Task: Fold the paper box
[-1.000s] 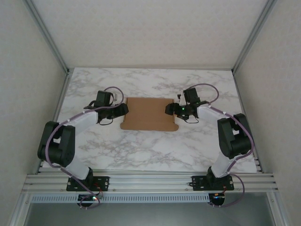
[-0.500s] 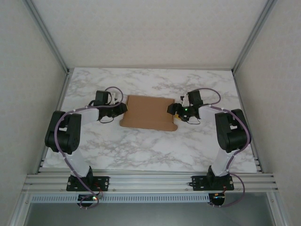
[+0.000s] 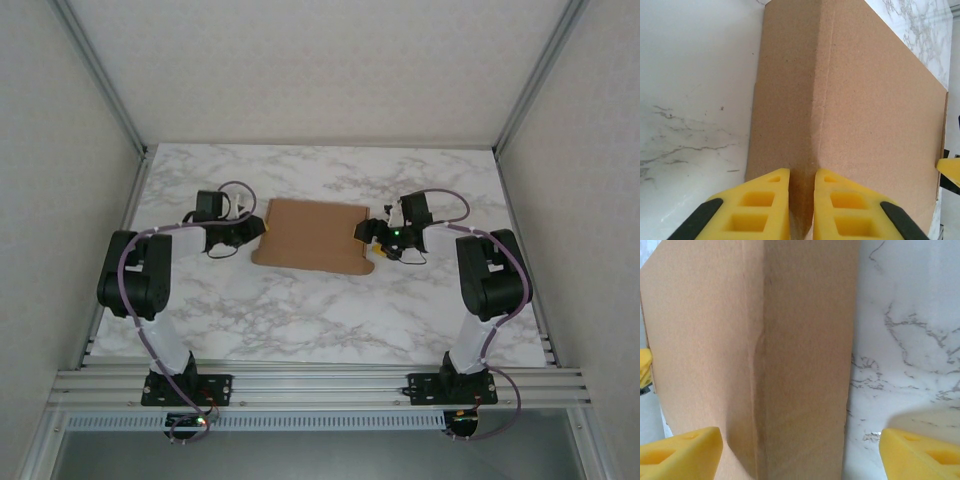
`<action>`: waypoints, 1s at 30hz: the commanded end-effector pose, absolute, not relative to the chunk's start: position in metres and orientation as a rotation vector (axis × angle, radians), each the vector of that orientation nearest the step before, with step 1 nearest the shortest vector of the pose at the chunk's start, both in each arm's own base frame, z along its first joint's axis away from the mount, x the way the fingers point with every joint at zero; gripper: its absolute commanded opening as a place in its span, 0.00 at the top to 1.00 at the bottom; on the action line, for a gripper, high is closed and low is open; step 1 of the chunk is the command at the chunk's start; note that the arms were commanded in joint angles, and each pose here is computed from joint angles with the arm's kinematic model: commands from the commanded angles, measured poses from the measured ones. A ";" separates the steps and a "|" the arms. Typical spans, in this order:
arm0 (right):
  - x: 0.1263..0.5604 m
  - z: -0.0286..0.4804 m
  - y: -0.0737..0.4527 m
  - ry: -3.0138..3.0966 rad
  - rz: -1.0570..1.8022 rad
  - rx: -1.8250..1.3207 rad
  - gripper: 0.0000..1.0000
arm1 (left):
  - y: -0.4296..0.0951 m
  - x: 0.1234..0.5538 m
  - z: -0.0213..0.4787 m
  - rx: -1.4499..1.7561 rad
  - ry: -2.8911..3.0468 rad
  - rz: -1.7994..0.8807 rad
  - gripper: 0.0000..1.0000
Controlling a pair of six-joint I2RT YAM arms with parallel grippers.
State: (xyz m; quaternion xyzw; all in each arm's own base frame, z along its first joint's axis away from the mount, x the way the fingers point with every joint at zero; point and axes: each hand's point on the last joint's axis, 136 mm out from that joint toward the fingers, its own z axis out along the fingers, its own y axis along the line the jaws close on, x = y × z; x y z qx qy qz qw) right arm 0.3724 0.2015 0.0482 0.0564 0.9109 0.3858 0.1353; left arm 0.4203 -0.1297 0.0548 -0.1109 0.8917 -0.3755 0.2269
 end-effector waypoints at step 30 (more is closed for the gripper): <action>0.391 0.063 0.248 2.466 1.596 0.156 0.09 | -0.096 0.381 -0.026 -0.541 2.716 -0.848 1.00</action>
